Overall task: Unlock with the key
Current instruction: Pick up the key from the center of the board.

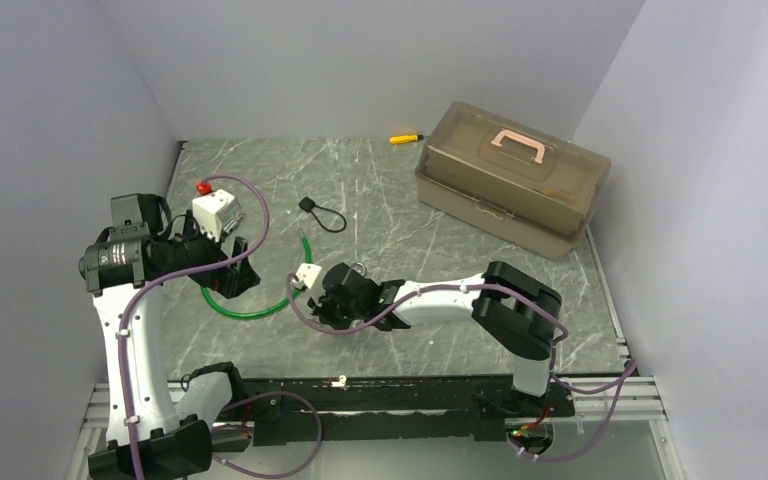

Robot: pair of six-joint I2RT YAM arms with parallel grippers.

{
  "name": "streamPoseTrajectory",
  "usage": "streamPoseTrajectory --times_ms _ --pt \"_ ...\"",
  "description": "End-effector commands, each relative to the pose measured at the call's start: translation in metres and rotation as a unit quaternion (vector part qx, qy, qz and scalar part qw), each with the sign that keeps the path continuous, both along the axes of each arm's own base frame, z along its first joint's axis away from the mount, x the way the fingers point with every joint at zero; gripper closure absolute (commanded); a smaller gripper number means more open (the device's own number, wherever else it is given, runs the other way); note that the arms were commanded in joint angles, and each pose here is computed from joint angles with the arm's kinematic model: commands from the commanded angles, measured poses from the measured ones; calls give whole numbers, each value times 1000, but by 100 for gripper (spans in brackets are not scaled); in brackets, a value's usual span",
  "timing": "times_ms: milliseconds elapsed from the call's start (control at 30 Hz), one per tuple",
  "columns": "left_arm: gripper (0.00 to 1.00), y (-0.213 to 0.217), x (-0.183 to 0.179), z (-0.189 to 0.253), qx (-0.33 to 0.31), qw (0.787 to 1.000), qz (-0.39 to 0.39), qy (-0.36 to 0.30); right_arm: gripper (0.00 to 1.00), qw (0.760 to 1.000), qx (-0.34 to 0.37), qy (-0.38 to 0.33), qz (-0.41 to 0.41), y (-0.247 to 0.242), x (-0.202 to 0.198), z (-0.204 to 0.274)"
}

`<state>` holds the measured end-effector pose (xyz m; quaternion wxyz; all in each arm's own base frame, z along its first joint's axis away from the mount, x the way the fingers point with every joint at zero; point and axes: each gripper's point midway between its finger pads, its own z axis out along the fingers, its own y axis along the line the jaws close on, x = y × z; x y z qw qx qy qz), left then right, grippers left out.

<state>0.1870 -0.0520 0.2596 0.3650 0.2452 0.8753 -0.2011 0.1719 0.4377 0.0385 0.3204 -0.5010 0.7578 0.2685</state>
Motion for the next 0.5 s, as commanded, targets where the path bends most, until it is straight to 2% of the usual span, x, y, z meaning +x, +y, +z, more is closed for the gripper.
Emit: streamPoseTrajectory --times_ms 0,67,133,167,467 --pt "1 -3 1 6 -5 1000 -12 -16 100 1000 25 2 13 8 0 25" --pt "1 -3 1 4 -4 1000 -14 -12 98 999 24 12 22 11 3 30" --pt "1 -4 0 3 -5 1000 -18 -9 86 999 37 16 25 18 8 42" --pt "1 -4 0 3 -5 1000 -19 -11 83 999 41 14 24 19 12 46" --pt "1 -3 -2 3 0 1000 -17 -18 73 1000 21 14 10 23 31 35"
